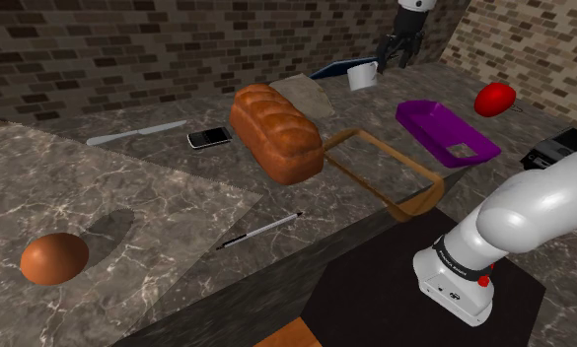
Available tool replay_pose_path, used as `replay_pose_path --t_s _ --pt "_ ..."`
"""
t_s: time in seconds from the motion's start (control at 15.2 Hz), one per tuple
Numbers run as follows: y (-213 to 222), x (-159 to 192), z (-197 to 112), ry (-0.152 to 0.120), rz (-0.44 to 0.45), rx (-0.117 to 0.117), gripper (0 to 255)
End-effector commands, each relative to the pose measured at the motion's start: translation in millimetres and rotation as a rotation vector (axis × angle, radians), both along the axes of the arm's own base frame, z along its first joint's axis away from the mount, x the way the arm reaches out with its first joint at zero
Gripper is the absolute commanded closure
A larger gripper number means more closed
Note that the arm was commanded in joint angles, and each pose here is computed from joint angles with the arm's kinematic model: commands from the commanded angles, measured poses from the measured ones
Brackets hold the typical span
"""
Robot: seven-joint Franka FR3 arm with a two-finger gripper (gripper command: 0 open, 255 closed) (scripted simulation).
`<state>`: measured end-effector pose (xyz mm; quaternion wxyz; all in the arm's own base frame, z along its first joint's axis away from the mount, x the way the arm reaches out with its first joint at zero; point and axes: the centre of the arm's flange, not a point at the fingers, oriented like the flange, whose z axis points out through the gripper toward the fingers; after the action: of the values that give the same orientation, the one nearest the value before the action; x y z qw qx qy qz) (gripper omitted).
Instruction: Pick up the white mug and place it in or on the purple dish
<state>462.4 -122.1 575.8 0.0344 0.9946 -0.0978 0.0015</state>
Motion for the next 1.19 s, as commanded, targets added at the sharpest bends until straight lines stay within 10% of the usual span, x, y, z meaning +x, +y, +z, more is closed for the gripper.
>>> replay_pose_path --t_s 0.0,0.46,1.12 --pt "-14 17 2 -0.017 -0.009 -0.003 0" --pt "-67 76 5 -0.071 -0.039 -0.010 0" --pt "-70 79 -34 -0.071 -0.039 -0.010 0"
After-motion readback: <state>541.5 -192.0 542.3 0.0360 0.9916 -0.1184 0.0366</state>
